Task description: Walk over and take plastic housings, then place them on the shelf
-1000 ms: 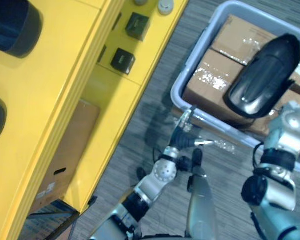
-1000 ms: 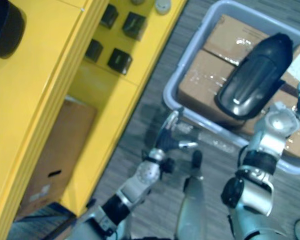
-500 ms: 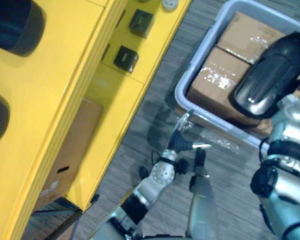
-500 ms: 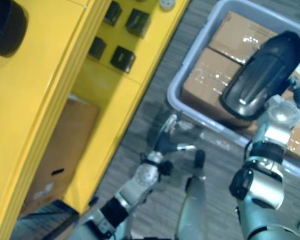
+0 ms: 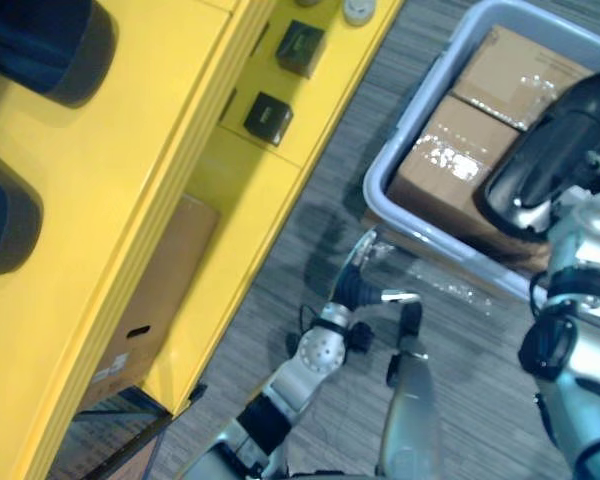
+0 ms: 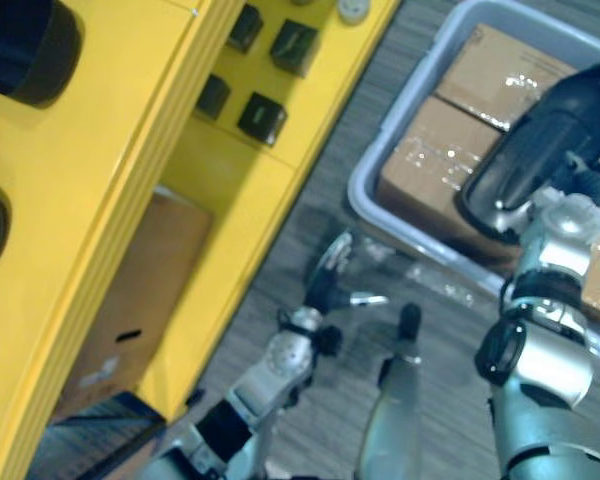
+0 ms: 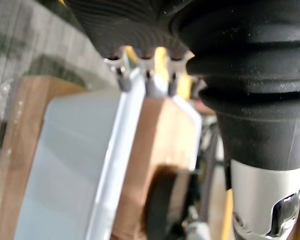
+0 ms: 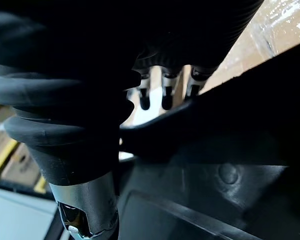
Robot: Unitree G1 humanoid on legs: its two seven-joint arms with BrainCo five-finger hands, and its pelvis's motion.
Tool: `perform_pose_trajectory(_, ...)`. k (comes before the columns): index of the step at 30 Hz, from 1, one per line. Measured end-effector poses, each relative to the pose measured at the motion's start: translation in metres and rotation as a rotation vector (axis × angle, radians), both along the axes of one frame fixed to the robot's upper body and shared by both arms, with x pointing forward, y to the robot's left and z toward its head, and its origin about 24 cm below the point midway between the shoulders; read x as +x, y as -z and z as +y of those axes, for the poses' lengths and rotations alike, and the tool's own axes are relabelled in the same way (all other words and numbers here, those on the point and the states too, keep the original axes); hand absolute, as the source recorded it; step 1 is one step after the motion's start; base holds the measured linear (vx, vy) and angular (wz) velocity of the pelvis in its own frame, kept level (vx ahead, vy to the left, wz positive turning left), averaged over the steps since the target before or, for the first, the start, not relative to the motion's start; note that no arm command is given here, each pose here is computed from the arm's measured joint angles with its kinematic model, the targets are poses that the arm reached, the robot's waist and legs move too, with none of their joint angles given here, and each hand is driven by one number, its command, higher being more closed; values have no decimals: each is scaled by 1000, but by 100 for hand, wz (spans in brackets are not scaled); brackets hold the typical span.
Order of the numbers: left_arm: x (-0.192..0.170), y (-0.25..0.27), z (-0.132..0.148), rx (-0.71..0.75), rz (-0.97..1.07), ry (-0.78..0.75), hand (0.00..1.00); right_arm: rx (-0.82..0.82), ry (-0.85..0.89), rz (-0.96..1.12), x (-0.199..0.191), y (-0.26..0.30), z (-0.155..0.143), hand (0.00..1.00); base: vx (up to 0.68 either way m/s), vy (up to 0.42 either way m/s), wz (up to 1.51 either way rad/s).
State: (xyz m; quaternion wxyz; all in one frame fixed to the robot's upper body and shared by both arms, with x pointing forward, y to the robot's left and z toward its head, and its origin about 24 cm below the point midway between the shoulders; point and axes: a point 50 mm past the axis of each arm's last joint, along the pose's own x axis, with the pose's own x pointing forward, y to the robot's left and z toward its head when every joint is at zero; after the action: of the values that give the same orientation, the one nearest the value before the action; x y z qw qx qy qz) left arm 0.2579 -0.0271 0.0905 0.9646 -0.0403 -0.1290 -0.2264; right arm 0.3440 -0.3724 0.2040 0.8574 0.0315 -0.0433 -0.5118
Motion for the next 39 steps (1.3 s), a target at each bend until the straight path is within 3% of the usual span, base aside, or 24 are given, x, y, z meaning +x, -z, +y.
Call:
perform_pose_trajectory(3, -1, 2, 0, -3, 10, 16, 0, -10, -23, 21, 1, -1, -1, 0, -6, -3, 1)
perform_pose_trajectory(4, -2, 1, 0, -16, 16, 26, 0, -18, -28, 32, 1, 0, -2, 100, 0, 0, 0)
perform_pose_trajectory(8, -5, -1, -1, -21, 11, 46, 0, -11, -21, 50, -5, 0, -12, 100, -8, 2, 5)
perform_pose_trajectory(16, -27, -16, -22, -26, -58, 228, 0, 99, 98, 5, -45, 8, -59, 100, 8, 7, 10)
perform_pose_trajectory(25, -29, -16, -22, -29, -46, 278, 0, 96, 158, 174, -79, 46, -82, 100, 0, 1, 8)
perform_pose_trajectory(33, -20, -19, -13, -45, -44, 228, 0, -30, 135, 284, -82, 54, -80, 100, 8, 0, -1)
perform_pose_trajectory(39, 5, -15, 5, -58, 0, 76, 0, -265, 60, 374, -47, 50, -39, 100, 28, -12, -17)
